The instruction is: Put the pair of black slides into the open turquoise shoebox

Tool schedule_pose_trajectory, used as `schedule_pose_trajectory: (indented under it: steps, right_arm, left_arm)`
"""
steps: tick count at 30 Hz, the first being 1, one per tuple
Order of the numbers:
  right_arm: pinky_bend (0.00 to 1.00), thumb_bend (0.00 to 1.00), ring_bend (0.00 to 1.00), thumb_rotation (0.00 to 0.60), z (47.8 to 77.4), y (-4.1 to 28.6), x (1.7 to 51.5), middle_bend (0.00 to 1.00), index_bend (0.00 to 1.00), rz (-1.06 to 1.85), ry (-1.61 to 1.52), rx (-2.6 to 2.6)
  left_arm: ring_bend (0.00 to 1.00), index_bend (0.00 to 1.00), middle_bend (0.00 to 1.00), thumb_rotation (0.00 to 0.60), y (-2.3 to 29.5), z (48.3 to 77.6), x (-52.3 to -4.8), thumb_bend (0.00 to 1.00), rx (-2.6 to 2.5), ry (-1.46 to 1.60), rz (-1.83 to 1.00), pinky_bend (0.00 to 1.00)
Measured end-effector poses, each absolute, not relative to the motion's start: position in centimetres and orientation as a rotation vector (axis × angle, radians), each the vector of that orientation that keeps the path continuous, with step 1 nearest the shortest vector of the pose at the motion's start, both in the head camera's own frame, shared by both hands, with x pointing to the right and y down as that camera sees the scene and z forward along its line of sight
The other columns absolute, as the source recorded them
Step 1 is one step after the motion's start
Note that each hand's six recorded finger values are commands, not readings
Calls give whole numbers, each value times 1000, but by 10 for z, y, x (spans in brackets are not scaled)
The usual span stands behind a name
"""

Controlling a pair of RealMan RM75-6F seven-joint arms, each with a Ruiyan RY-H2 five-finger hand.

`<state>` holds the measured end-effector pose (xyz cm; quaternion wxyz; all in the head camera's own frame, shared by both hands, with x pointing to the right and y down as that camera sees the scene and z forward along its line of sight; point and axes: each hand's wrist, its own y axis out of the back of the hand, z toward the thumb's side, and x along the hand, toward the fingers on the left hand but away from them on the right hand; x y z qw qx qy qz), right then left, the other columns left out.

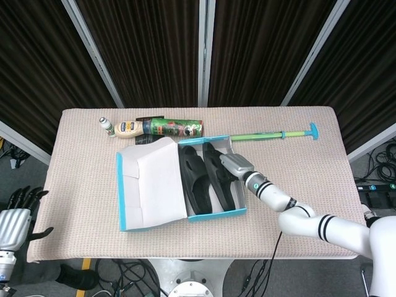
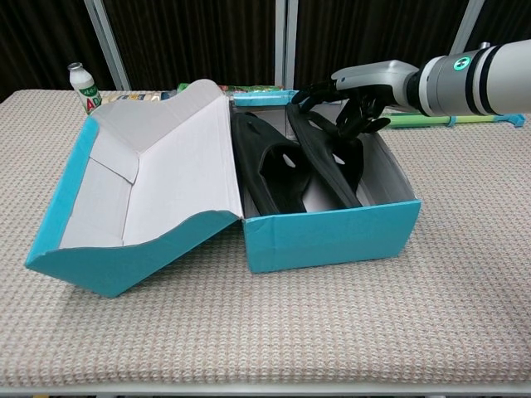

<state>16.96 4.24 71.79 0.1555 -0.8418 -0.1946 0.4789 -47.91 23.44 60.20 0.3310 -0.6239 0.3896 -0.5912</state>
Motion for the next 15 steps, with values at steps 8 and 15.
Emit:
schedule_pose_trajectory:
  steps: [8,15]
  right_arm:
    - [964,577,631,600,731,48,172,74,0,1429,-519,-2376]
    - [964,450,631,600,709,48,174,35,0,1354,-578,-2379]
  left_arm:
    - [11,173,96,600,234,602,-479,30,-1631,1019,-1545,16]
    - [11,173,96,600,235,602,-479,30,-1630,1024,-1541,16]
